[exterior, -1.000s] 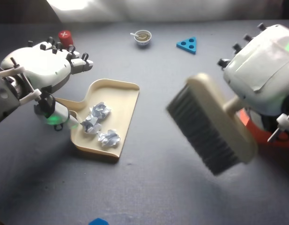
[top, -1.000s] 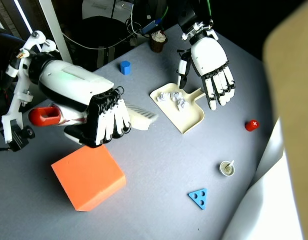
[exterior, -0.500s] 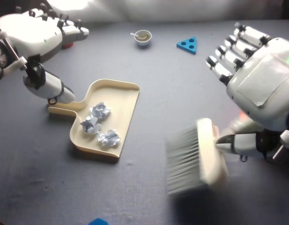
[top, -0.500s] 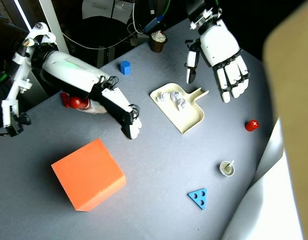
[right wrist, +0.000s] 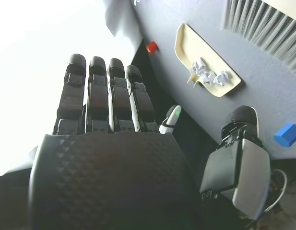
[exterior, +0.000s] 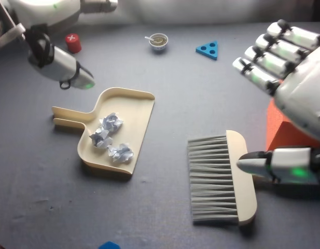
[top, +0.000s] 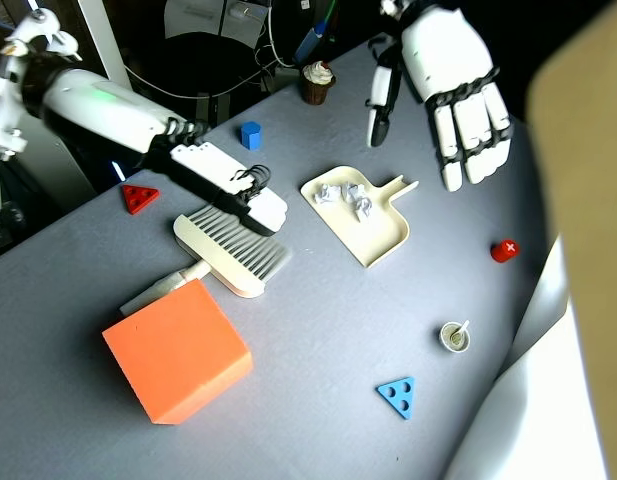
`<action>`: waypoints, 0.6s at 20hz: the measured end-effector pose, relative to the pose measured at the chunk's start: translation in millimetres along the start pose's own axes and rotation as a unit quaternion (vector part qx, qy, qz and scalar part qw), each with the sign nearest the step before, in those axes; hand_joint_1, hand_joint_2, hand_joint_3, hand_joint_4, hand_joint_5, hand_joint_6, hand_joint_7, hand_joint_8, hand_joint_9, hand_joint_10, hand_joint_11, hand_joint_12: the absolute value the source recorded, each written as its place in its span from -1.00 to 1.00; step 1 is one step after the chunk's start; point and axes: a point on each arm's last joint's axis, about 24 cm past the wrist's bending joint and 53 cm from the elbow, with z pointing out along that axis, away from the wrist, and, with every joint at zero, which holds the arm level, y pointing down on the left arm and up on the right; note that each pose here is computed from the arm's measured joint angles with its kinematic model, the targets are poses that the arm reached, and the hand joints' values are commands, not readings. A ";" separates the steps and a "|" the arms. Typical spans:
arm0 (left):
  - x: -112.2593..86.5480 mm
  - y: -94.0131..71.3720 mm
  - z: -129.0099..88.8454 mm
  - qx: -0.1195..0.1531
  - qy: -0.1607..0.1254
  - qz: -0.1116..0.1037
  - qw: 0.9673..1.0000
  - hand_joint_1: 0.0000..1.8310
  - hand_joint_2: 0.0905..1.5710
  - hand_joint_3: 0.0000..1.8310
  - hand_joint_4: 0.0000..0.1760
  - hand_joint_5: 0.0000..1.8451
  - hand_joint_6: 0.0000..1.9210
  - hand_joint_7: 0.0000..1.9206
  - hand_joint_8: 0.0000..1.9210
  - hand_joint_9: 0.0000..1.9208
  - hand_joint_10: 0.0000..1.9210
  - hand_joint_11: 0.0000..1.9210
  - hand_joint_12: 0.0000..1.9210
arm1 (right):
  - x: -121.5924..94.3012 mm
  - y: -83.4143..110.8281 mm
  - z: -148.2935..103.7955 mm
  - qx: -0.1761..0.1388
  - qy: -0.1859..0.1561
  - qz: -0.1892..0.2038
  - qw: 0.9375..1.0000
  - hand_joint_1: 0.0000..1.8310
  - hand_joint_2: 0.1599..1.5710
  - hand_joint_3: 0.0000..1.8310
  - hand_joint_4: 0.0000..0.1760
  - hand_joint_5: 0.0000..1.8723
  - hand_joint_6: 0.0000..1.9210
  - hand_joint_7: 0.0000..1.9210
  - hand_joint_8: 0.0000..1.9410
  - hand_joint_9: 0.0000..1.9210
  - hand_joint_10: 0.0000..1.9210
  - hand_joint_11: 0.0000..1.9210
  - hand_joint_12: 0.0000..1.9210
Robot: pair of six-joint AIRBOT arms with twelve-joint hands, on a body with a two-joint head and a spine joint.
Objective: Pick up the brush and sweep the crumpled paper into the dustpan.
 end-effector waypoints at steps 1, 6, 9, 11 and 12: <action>0.0 -5.1 -0.2 0.006 0.003 0.001 1.000 -0.10 0.10 -1.00 -0.12 -0.76 -1.00 -0.80 -1.00 -0.79 -1.00 -1.00 -0.41 | -1.3 -2.3 -2.4 -0.006 0.003 0.019 1.000 -1.00 0.08 -0.99 -1.00 -0.85 -1.00 -0.82 -1.00 -0.83 -1.00 -0.83 -0.95; 4.7 -19.1 -2.5 0.023 0.015 0.001 1.000 -0.13 0.11 -1.00 -0.16 -0.84 -1.00 -0.83 -1.00 -0.81 -1.00 -0.99 -0.44 | -3.5 5.9 -18.1 -0.096 0.039 0.115 0.988 -1.00 0.09 -0.99 -1.00 -0.82 -0.99 -0.79 -0.99 -0.80 -0.99 -0.80 -0.94; -1.1 -16.3 -2.4 0.018 0.007 -0.005 1.000 -0.14 0.10 -1.00 -0.12 -0.84 -1.00 -0.82 -0.99 -0.80 -0.99 -0.98 -0.44 | 10.5 18.7 -22.5 -0.120 0.073 0.115 0.983 -1.00 0.08 -1.00 -1.00 -0.81 -0.99 -0.80 -1.00 -0.81 -1.00 -0.80 -0.95; -1.0 -13.8 -1.9 0.017 0.009 -0.006 1.000 -0.15 0.11 -1.00 -0.23 -0.85 -1.00 -0.82 -0.99 -0.79 -0.99 -0.99 -0.44 | 10.3 12.9 -23.2 -0.115 0.074 0.118 0.984 -1.00 0.09 -1.00 -1.00 -0.82 -1.00 -0.81 -1.00 -0.82 -1.00 -0.81 -0.95; -1.7 -13.4 -1.9 0.017 0.009 -0.006 1.000 -0.11 0.09 -1.00 -0.26 -0.82 -0.99 -0.80 -0.99 -0.77 -0.99 -0.97 -0.43 | 6.9 3.6 -23.7 -0.105 0.072 0.129 0.983 -1.00 0.09 -0.99 -1.00 -0.83 -1.00 -0.81 -1.00 -0.82 -1.00 -0.81 -0.95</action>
